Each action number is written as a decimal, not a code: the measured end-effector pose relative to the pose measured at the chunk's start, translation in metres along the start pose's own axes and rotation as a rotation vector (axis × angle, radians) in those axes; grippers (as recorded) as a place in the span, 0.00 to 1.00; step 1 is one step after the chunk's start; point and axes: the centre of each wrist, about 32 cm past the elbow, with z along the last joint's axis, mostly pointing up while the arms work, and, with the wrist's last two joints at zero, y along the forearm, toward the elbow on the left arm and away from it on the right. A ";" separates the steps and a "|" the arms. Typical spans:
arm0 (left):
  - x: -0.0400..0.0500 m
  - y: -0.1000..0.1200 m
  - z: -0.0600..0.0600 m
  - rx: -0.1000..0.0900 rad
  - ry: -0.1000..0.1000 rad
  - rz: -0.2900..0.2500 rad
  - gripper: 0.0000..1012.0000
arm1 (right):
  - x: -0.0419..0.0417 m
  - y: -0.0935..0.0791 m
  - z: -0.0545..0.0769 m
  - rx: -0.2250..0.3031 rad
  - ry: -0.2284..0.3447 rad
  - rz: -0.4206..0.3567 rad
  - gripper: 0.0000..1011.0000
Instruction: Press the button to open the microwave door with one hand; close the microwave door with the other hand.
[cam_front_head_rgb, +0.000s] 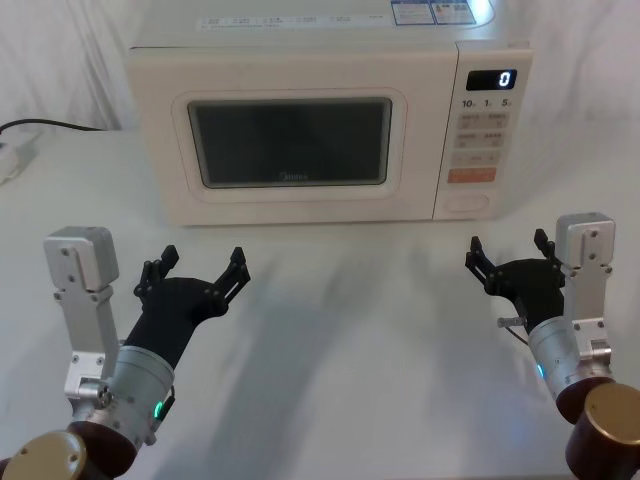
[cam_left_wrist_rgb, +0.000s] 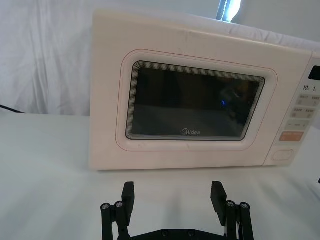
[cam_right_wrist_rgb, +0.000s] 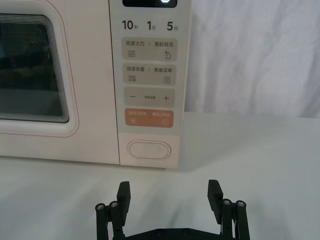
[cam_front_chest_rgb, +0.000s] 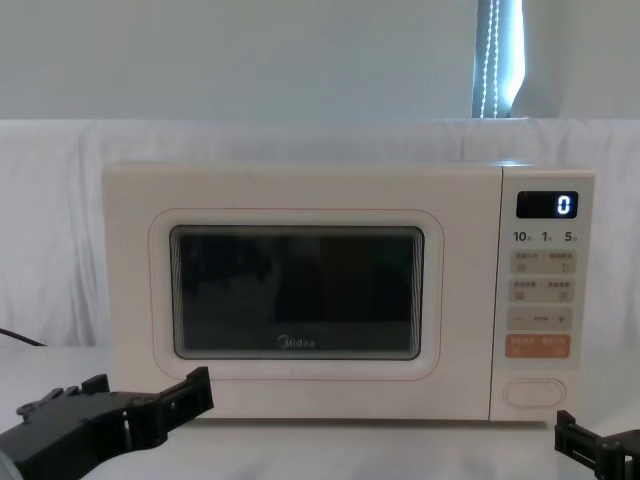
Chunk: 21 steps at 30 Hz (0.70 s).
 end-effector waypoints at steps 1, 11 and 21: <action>0.0000 0.000 0.000 0.000 0.000 0.000 0.99 | 0.0000 0.000 0.000 0.000 0.000 0.000 0.99; 0.0000 0.000 0.000 0.000 0.000 0.000 0.99 | 0.0000 0.000 0.000 0.000 0.000 0.000 0.99; 0.0000 0.000 0.000 0.000 0.000 0.000 0.99 | 0.0000 0.000 0.000 0.000 0.000 0.000 0.99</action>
